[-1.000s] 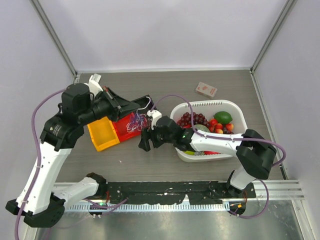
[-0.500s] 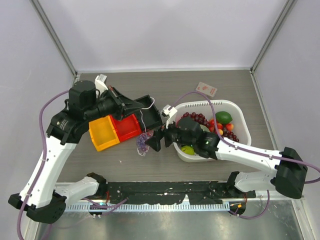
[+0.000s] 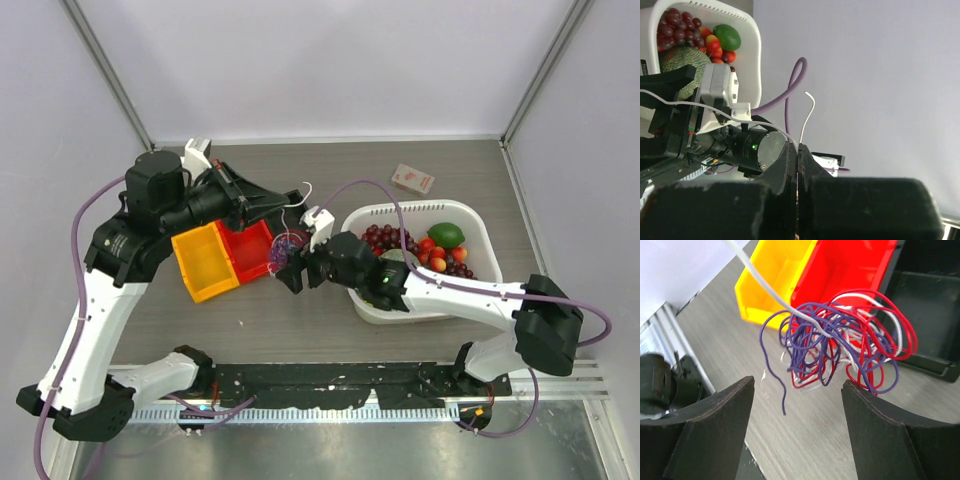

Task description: Untangle the cables

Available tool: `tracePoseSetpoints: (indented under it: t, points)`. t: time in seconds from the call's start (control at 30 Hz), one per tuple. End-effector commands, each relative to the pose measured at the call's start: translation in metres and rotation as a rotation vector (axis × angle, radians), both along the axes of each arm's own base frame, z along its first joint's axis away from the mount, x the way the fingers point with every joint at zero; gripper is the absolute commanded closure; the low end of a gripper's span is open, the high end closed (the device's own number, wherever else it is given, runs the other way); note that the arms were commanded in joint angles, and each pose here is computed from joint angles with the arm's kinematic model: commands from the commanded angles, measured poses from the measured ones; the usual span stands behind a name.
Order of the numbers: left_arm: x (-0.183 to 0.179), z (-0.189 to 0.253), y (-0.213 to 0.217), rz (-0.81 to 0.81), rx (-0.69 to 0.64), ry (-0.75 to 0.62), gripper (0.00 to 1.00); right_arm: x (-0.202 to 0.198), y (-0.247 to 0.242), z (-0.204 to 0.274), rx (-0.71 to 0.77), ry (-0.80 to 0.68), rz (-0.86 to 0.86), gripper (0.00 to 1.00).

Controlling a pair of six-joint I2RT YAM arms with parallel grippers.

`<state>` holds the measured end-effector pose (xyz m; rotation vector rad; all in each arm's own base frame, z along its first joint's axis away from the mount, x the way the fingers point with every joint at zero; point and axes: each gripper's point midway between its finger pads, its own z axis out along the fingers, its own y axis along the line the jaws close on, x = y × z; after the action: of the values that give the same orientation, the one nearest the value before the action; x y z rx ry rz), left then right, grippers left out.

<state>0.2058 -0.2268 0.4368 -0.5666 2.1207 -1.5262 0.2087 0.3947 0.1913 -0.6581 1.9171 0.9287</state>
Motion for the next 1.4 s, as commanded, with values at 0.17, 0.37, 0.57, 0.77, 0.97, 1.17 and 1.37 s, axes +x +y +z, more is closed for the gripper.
tracePoseSetpoints:
  t: [0.17, 0.37, 0.57, 0.77, 0.97, 1.17, 1.37]
  points:
    - [-0.010, 0.033, -0.004, -0.049, -0.064, -0.075, 1.00, 0.036, -0.024, 0.093, 0.172, -0.160, -0.242, 0.21]
    - [-0.005, 0.038, -0.009, -0.063, -0.092, -0.079, 1.00, 0.038, -0.027, 0.115, 0.191, -0.186, -0.257, 0.24]
    - [-0.010, 0.056, -0.010, -0.075, -0.144, -0.104, 1.00, 0.040, -0.012, 0.107, 0.203, -0.160, -0.236, 0.35]
    - [-0.023, 0.093, -0.008, -0.095, -0.236, -0.150, 1.00, 0.046, 0.007, 0.060, 0.149, -0.121, -0.216, 0.46]
    - [-0.032, 0.141, 0.008, -0.033, -0.253, -0.251, 1.00, 0.035, -0.003, -0.024, -0.017, -0.049, -0.181, 0.62]
    - [-0.032, 0.187, 0.026, 0.068, -0.258, -0.392, 1.00, 0.016, -0.026, -0.072, -0.138, -0.016, -0.127, 0.62]
    - [-0.024, 0.192, 0.042, 0.174, -0.179, -0.438, 1.00, 0.001, -0.028, -0.082, -0.180, 0.019, -0.052, 0.52]
